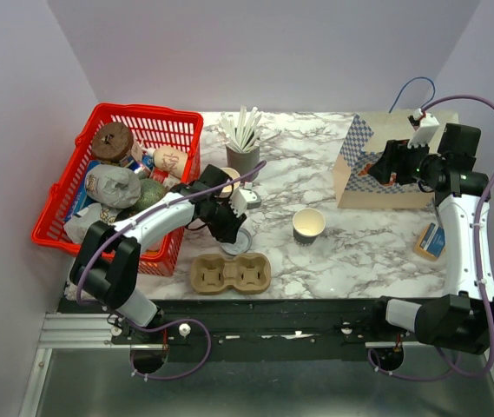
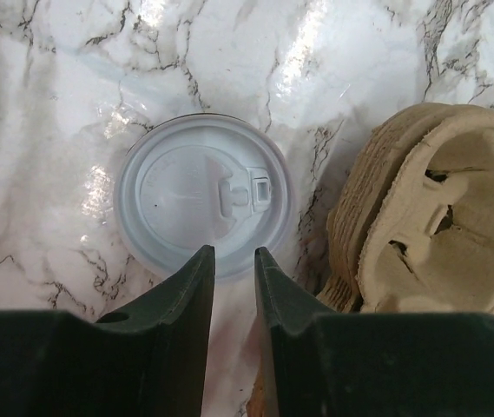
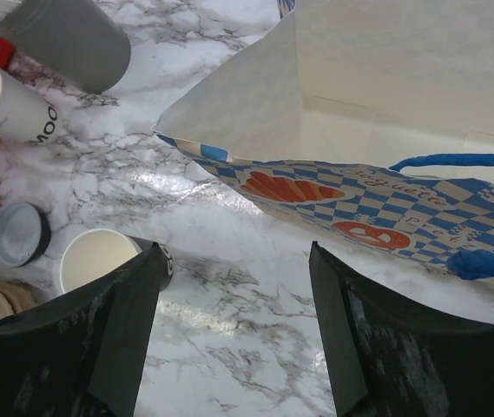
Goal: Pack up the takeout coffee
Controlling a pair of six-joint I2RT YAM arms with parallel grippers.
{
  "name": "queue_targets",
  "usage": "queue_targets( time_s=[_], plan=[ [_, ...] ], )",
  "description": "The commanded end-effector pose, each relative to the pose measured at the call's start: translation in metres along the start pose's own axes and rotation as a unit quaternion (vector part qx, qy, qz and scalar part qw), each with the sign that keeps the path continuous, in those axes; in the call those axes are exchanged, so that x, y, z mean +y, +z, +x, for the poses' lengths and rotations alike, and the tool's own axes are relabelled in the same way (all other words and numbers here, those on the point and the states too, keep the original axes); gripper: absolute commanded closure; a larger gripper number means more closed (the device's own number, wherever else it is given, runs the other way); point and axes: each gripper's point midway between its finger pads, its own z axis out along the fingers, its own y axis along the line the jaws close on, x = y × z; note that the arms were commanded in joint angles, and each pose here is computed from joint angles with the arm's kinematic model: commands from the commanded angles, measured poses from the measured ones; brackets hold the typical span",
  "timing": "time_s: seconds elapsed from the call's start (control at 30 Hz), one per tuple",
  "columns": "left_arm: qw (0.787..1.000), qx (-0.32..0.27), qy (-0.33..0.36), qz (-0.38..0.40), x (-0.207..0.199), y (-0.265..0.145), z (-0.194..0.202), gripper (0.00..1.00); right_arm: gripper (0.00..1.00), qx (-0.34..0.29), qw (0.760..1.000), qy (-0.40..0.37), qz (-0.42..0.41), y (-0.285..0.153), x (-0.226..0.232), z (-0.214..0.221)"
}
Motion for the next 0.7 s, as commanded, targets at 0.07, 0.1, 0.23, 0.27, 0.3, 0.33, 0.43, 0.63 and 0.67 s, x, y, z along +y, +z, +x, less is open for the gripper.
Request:
queue_targets(
  time_s=[0.07, 0.1, 0.23, 0.27, 0.3, 0.33, 0.43, 0.63, 0.67],
  plan=[
    [0.999, -0.032, -0.019, 0.003, -0.003, 0.007, -0.020, 0.67, 0.23, -0.009, 1.000, 0.002, -0.009, 0.003, 0.000, -0.007],
    [0.999, -0.032, -0.028, -0.004, -0.002, 0.009, -0.022, 0.68, 0.23, -0.007, 1.000, 0.003, -0.009, 0.003, 0.000, -0.006],
    [0.998, -0.019, -0.045, -0.041, 0.012, 0.014, -0.016, 0.71, 0.23, -0.008, 1.000, 0.001, -0.009, 0.002, 0.000, -0.007],
    [0.998, -0.015, -0.044, -0.049, 0.015, 0.014, -0.013, 0.72, 0.23, -0.009, 1.000, 0.000, -0.009, 0.002, 0.000, -0.007],
    [0.997, -0.012, -0.040, -0.060, 0.019, 0.014, -0.011, 0.72, 0.23, -0.009, 1.000, 0.000, -0.009, 0.002, 0.000, -0.007],
    [0.997, -0.004, -0.025, -0.075, 0.024, 0.013, -0.007, 0.72, 0.23, -0.008, 1.000, 0.001, -0.008, 0.002, 0.000, -0.006],
    [0.996, 0.014, -0.006, -0.089, 0.032, 0.013, 0.004, 0.73, 0.23, -0.009, 1.000, 0.001, -0.009, 0.002, 0.000, -0.005],
    [0.991, 0.023, 0.006, -0.129, 0.049, 0.012, 0.010, 0.74, 0.23, -0.011, 1.000, 0.000, -0.010, 0.003, 0.000, -0.007],
    [0.989, 0.027, 0.007, -0.144, 0.054, 0.011, 0.012, 0.74, 0.23, -0.011, 1.000, 0.000, -0.010, 0.003, 0.000, -0.008]
  ],
)
